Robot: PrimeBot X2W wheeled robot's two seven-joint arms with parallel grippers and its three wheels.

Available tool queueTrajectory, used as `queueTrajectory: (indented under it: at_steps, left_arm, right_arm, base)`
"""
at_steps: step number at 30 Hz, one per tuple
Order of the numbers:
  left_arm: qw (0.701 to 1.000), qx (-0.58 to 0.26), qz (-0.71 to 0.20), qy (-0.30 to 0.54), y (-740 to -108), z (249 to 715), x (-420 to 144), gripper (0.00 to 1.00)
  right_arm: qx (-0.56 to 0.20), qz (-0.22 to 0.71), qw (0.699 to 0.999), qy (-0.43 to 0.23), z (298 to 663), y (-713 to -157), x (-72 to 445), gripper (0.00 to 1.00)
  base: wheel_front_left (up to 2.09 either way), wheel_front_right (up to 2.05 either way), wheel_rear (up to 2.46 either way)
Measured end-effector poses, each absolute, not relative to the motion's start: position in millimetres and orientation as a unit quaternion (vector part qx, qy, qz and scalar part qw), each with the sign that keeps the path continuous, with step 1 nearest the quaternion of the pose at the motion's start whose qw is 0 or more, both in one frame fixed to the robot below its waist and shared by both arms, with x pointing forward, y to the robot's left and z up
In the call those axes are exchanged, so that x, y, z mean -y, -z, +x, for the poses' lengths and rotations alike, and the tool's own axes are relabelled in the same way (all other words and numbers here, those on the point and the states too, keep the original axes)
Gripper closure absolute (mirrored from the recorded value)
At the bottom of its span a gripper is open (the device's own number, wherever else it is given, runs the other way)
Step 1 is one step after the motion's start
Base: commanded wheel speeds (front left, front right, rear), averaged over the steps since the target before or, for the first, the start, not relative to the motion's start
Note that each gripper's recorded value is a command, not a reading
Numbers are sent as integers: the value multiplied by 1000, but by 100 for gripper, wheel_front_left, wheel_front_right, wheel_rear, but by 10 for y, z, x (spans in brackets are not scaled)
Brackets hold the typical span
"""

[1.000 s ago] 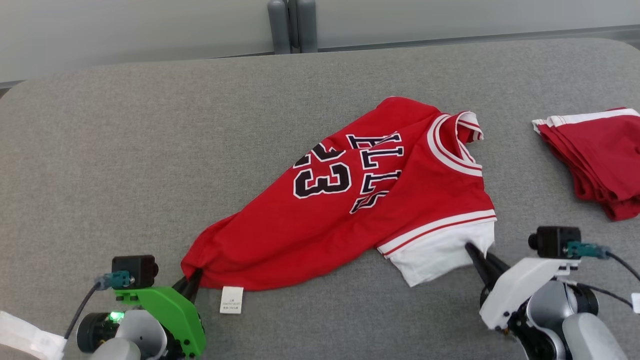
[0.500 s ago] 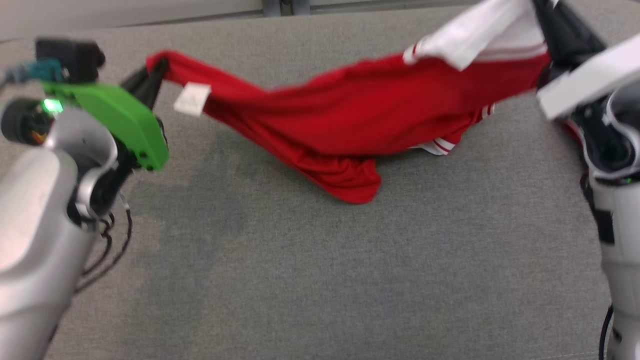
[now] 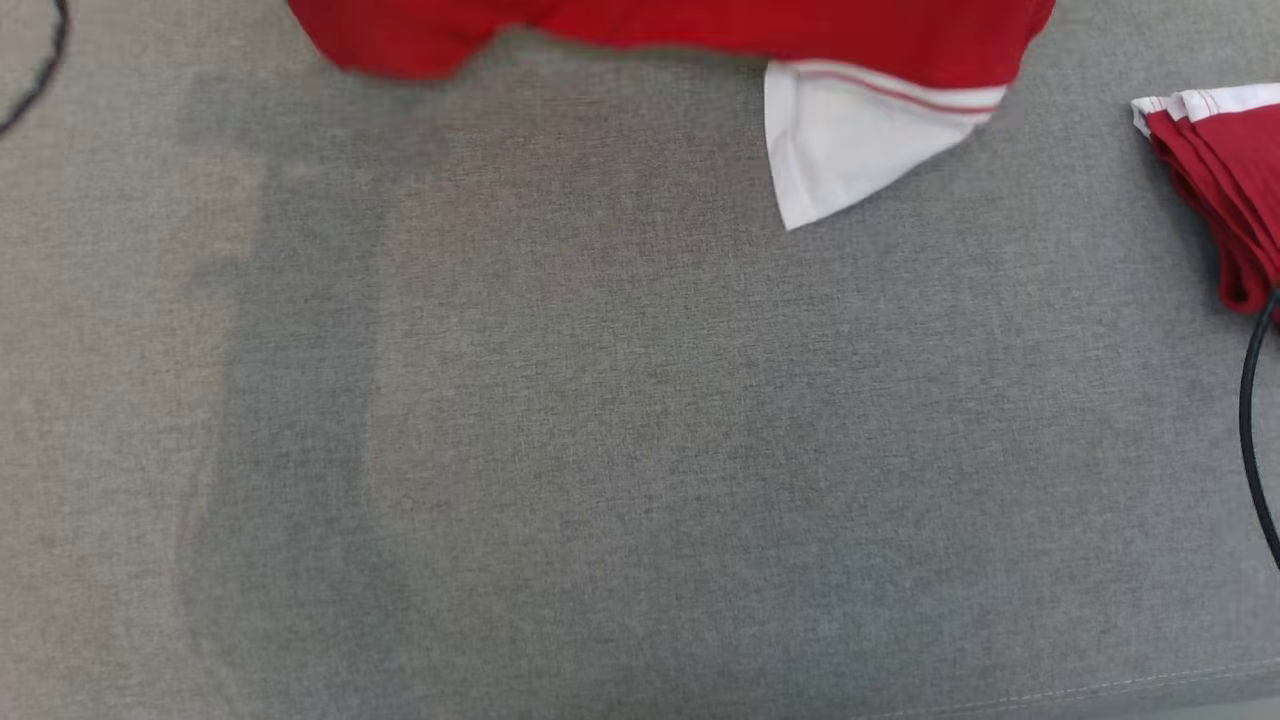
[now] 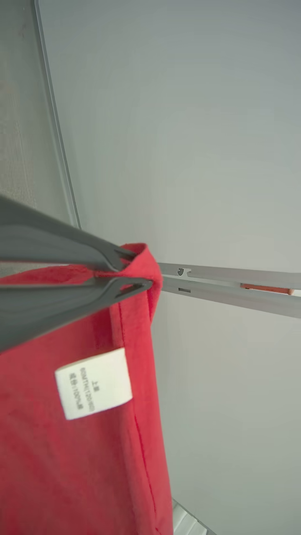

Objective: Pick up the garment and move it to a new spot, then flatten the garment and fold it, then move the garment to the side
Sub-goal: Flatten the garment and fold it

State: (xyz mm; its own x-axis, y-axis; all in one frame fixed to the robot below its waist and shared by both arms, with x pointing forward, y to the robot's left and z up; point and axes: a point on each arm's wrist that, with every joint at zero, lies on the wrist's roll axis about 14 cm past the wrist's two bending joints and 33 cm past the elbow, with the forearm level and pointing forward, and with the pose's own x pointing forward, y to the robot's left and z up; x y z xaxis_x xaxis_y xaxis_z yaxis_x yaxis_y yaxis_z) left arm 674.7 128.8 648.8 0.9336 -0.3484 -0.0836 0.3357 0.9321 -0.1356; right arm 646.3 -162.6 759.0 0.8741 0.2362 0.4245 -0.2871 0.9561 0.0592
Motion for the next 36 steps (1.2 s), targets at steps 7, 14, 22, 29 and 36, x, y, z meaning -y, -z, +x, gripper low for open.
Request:
queueTrajectory:
  at_steps: [7,14,22,29,36]
  left_arm:
    - [984,-1,-46,171,-7169,6945,-1211,100]
    - [986,-14,-41,162,-7165,7011,-1219,100]
    - [978,-111,-67,164,-6096,6962,-1227,100]
    - [956,-212,-74,188,-5263,6356,-1202,100]
    - [922,-319,-76,206,-4799,5576,-1320,100]
  right_arm:
    - [257,-5,957,-135,6480,-8208,1559,100]
    - [255,-26,956,-142,6552,-8340,1485,100]
    - [132,-41,976,-170,6709,-7161,1415,100]
    - [13,-55,969,-241,6155,-6147,1286,100]
    - [-176,-41,938,-296,5218,-5285,1242,100]
  base:
    - [0,0,0]
    - [0,0,0]
    - [0,0,0]
    - [0,0,0]
    - [0,0,0]
